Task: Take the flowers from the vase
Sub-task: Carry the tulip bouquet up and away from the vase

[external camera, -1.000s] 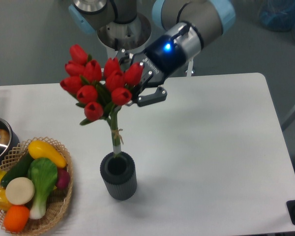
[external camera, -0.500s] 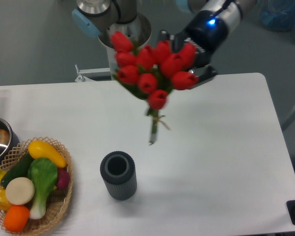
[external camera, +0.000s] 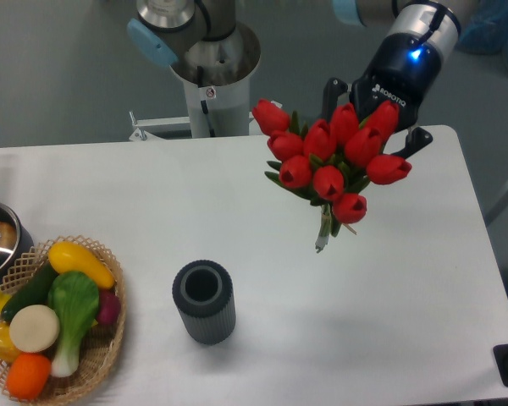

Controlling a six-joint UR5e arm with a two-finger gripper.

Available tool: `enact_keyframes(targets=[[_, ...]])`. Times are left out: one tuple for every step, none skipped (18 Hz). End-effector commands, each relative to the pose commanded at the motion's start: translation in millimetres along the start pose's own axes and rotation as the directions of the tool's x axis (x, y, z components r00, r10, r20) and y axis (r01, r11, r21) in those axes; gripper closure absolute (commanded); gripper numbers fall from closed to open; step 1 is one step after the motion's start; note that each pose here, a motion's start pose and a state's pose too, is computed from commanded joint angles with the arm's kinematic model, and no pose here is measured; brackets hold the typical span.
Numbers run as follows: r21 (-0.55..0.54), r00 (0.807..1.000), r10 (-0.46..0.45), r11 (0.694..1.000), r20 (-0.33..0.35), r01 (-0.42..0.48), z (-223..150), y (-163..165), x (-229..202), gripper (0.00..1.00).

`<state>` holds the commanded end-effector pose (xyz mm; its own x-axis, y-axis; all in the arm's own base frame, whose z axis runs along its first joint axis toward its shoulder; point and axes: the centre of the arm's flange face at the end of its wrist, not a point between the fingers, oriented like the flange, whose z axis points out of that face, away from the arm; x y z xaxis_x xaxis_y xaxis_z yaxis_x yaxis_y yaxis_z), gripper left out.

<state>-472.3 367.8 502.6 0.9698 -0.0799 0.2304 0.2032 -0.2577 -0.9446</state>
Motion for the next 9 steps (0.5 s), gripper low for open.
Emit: enact_keyframes(targets=[[0.000, 1.000, -0.003, 1.000, 0.000, 0.003, -0.1, 0.2, 0.6, 0.61], [0.000, 1.000, -0.002, 1.000, 0.001, 0.002, -1.1, -0.4, 0.8, 0.61], [0.001, 1.000, -0.001, 1.000, 0.003, 0.001, -1.9, -0.4, 0.4, 0.61], [0.002, 1.000, 0.000, 1.000, 0.006, 0.000, -3.5, -0.3, -0.6, 0.61], [0.002, 1.000, -0.003, 1.000, 0.007, 0.003, -4.2, -0.1, -1.2, 0.61], [0.002, 1.000, -0.002, 1.000, 0.008, 0.002, -4.2, -0.2, -1.1, 0.61], [0.002, 1.000, 0.000, 1.000, 0.006, 0.000, -3.6, -0.2, 0.0, 0.61], [0.002, 1.000, 0.002, 1.000, 0.005, -0.002, -3.0, -1.0, 0.6, 0.61], [0.001, 1.000, 0.002, 1.000, 0.004, -0.002, -2.2, -1.1, 1.1, 0.61]])
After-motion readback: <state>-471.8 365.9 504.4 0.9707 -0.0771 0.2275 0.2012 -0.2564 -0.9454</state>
